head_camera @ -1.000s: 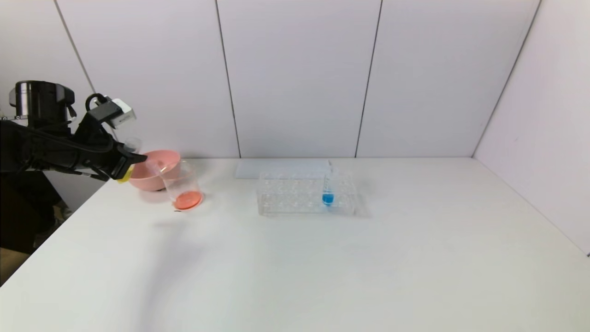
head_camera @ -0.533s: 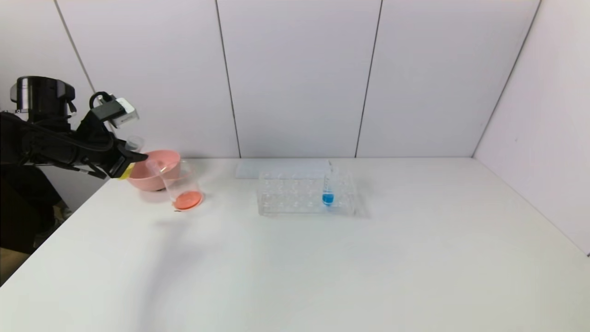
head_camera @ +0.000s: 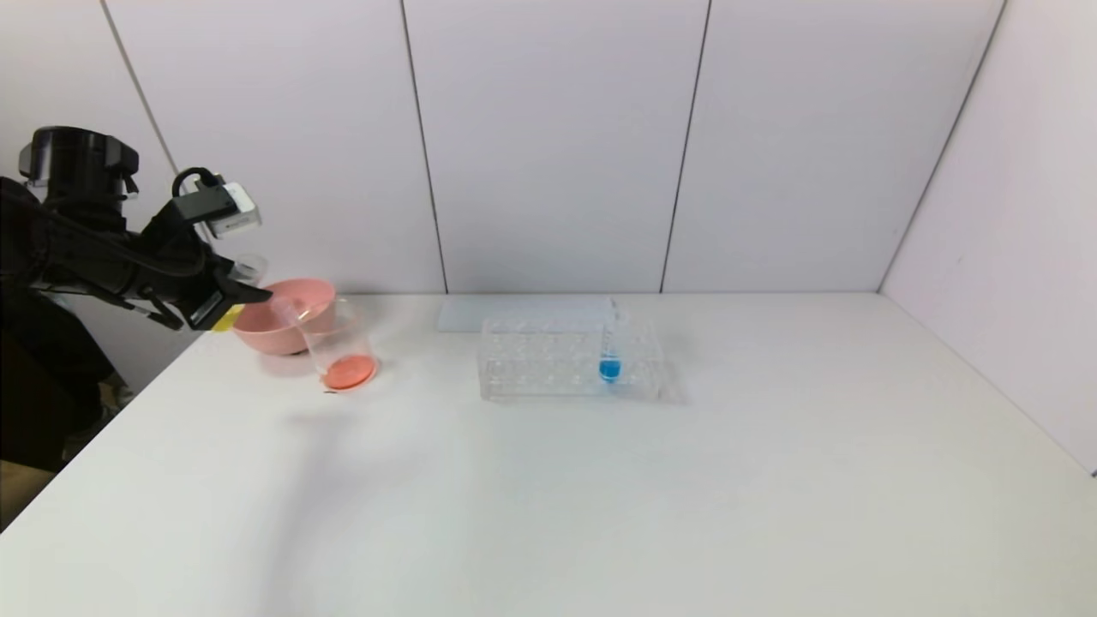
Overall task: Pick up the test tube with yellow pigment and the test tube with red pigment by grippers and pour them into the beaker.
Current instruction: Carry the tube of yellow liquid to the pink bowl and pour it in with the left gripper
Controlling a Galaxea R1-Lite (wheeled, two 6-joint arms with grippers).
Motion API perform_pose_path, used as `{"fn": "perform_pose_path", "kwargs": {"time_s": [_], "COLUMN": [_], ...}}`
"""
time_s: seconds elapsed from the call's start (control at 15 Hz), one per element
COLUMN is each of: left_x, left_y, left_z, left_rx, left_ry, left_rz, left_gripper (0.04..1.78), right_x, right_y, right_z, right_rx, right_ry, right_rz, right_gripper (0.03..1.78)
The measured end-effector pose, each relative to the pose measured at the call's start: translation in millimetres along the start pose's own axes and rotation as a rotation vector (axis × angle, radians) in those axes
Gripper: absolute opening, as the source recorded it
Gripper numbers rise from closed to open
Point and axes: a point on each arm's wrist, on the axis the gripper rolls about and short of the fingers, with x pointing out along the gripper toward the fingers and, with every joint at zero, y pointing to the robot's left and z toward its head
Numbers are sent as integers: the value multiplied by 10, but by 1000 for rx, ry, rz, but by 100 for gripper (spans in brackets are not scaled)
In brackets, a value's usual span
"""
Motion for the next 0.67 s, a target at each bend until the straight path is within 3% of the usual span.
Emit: {"fn": "perform_pose_path", "kwargs": {"time_s": [0.67], "left_x": [-7], "left_y": [102], "left_z": [52], "left_rx": [149], "left_ry": [51], "left_rz": [-84], "left_gripper": [47], "right_x": [0], "right_y": [0], "right_z": [0], "right_rx": [1], "right_ry": [0], "right_rz": [0], "right_gripper": [170]}}
